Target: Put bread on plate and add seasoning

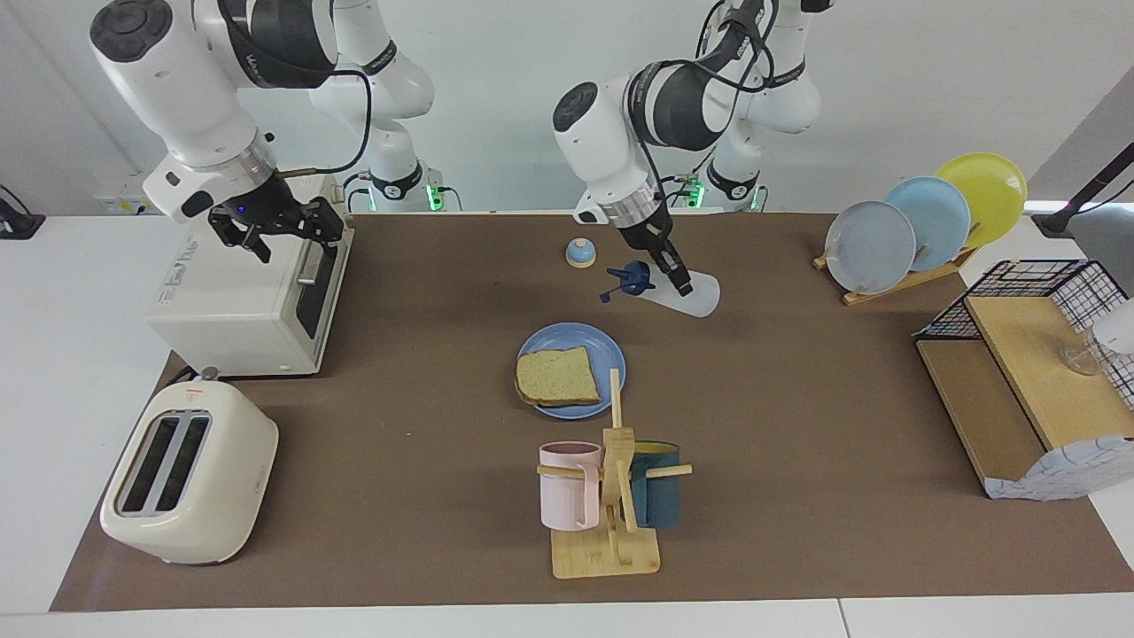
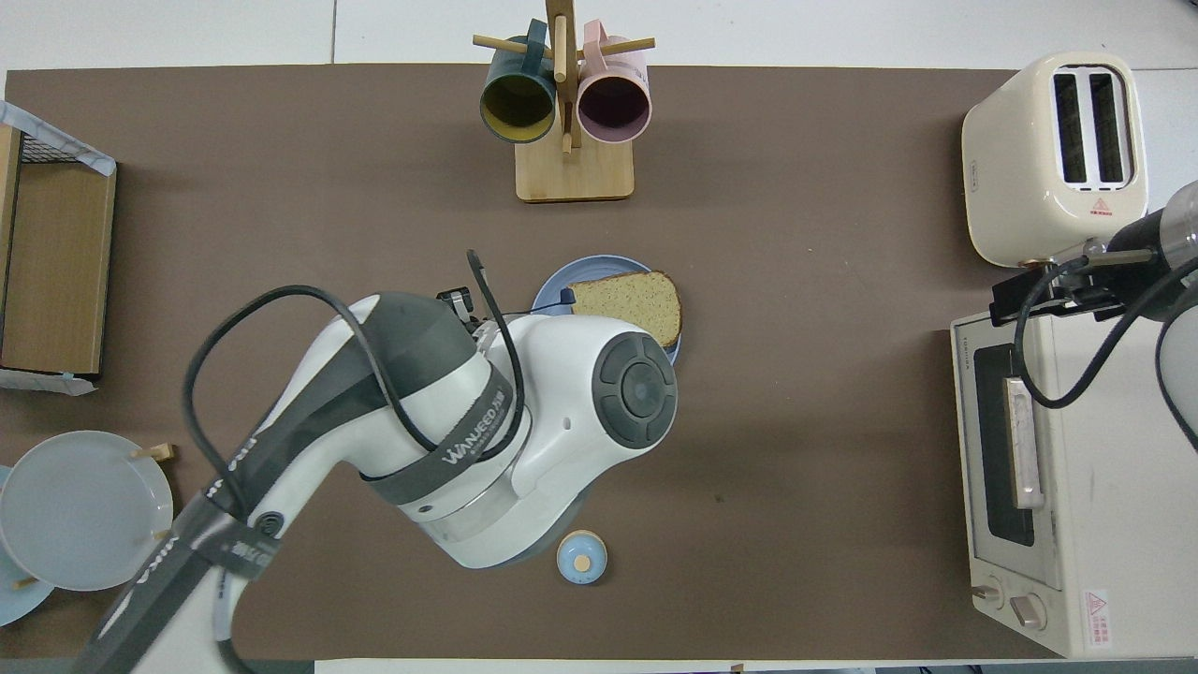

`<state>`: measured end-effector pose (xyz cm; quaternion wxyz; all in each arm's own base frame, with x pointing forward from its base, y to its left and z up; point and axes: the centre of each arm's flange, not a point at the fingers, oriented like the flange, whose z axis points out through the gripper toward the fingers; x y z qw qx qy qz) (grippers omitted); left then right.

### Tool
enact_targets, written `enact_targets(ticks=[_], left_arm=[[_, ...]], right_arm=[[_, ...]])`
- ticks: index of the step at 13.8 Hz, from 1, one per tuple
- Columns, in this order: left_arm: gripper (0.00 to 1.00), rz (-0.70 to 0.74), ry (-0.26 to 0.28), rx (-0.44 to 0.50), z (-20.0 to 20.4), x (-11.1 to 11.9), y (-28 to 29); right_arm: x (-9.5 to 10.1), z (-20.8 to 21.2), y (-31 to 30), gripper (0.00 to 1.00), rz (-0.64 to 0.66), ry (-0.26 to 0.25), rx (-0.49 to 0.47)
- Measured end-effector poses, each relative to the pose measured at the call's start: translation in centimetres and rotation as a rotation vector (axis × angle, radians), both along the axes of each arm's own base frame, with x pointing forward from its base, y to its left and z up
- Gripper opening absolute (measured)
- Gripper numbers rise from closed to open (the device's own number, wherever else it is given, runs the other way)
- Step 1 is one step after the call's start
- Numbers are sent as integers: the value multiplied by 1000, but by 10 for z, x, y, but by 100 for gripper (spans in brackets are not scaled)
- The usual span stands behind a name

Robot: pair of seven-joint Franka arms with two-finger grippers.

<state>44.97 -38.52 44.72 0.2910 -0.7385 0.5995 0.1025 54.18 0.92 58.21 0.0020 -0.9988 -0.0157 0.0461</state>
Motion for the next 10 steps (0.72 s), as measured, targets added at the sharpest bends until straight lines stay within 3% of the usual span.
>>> enact_targets(ticks=[3, 6, 10], left_arm=[[41, -26, -37, 153, -35, 14, -41], [41, -70, -113, 266, -56, 25, -66], [41, -107, -173, 404, -61, 19, -75]], right_arm=[[-1, 2, -5, 100, -6, -5, -10], [-1, 0, -11, 100, -16, -3, -9], [0, -2, -17, 100, -22, 0, -9]])
